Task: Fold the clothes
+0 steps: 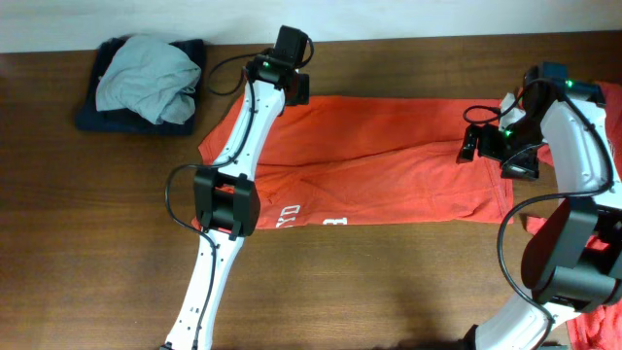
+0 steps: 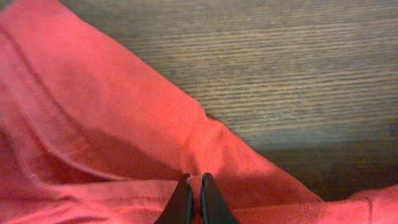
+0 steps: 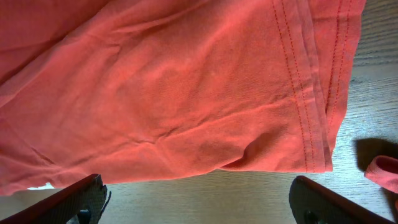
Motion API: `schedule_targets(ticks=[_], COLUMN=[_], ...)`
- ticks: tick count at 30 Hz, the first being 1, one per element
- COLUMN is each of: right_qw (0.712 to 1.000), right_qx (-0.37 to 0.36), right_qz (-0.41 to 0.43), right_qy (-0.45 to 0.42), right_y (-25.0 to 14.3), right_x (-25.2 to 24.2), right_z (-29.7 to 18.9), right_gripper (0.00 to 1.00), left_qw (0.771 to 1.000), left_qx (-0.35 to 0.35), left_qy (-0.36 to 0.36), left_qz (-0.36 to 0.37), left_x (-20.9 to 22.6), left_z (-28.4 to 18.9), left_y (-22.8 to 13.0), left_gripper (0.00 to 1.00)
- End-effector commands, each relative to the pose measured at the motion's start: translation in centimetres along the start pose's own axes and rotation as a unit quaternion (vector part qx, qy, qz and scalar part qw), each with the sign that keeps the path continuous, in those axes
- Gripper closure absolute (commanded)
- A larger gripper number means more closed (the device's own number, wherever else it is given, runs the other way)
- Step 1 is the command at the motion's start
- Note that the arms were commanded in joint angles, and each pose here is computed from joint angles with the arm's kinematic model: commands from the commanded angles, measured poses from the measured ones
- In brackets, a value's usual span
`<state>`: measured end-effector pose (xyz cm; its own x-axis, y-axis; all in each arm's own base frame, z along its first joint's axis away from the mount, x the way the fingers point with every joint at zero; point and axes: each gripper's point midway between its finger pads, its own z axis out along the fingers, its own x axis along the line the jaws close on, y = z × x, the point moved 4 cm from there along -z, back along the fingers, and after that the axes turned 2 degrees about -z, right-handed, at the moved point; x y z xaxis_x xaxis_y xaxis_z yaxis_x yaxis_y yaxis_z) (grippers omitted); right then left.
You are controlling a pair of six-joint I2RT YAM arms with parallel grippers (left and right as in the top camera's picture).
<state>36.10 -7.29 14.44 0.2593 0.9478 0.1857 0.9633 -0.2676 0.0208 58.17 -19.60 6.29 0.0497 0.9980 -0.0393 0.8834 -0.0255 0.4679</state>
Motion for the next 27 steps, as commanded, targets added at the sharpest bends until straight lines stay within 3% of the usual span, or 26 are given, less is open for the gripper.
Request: schedule_targets(ticks=[1,5,7,13,23,27], right_qw=[1.000,1.000,1.000,1.000,1.000,1.000], right_qx=[-0.003,-0.003,-0.003,-0.003,-0.003,-0.003], right_qz=[-0.008,-0.008,-0.008,-0.008,-0.008,-0.008], right_qy=[0.006,0.006,0.006,0.006,0.006,0.006], right_y=[-0.2,-0.2,-0.2,-0.2,-0.2,-0.2], right_x=[0.4,0.4,0.4,0.4,0.4,0.4], right_z=[-0.4,-0.4,-0.4,-0.4,-0.4,-0.4], right_gripper=[0.01,0.01,0.01,0.01,0.01,0.01], left_qw=[1.000,1.000,0.999,0.992,0.998,0.997], left_qx=[-0.016,0.013,0.041,0.112,0.063,0.076], left_qy=[-0.004,0.022,0.033,0.053,0.008,-0.010], left_qz=[-0.006,-0.005,-0.004,-0.008,-0.027,-0.029], left_x=[0.5,1.7,2.1,2.9,2.7,2.4], left_z=[-2.1,-2.9,-2.9,-3.0,-5.4,-5.6], left_y=[1.2,0.2,-1.0,-4.0,-1.2,-1.6], left_gripper=[0.99,0.96,0.82,0.53,0.46,0.46])
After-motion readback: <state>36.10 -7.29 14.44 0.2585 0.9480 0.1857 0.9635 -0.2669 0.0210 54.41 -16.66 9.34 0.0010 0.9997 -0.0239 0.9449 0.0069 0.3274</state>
